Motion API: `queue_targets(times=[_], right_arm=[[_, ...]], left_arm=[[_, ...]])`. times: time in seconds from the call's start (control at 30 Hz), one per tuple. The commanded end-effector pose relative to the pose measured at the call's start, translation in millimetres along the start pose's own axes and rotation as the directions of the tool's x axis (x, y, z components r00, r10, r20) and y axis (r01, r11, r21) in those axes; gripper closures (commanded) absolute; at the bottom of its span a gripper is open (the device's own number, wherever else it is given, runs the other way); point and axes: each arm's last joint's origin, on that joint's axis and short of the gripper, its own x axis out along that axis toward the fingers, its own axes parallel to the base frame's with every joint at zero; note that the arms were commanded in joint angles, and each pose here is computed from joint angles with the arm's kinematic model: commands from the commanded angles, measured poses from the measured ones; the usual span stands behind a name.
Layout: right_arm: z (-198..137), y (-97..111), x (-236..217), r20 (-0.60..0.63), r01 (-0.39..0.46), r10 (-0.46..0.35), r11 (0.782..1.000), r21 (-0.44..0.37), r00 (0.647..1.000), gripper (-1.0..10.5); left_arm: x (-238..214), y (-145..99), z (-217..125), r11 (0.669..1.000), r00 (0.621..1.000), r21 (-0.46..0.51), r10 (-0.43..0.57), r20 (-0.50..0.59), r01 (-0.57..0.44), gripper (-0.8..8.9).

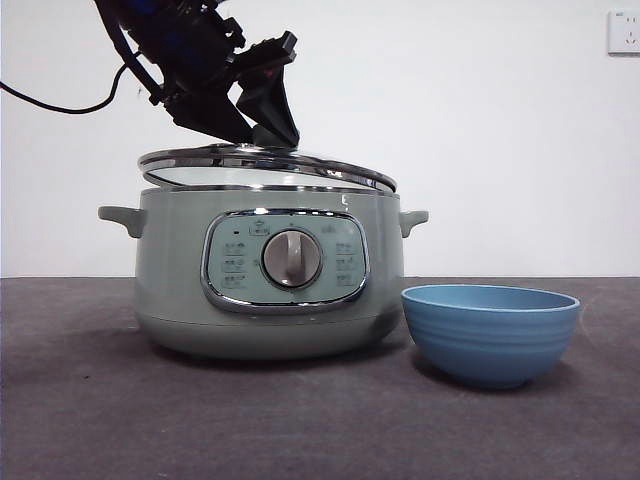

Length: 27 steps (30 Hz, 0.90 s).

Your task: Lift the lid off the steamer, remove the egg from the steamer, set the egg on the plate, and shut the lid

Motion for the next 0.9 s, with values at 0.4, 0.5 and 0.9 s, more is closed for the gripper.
queue_targets(times=[0.4, 0.5, 0.9], right_arm=[[1, 0, 0, 0.007, 0.000, 0.000, 1.000, 0.010, 1.000, 5.4], [1, 0, 0, 0.005, 0.000, 0.000, 1.000, 0.011, 1.000, 5.4], [1, 0, 0, 0.005, -0.001, 0.001, 1.000, 0.010, 1.000, 5.4]], left_arm=[[13, -1, -2, 1.000, 1.000, 0.001, -0.007, -0.021, 0.007, 8.21], [13, -1, -5, 1.000, 0.999, -0.001, -0.005, -0.044, 0.005, 8.21], [17, 0, -11, 1.000, 0.996, 0.000, 0.019, -0.088, -0.019, 8.22]])
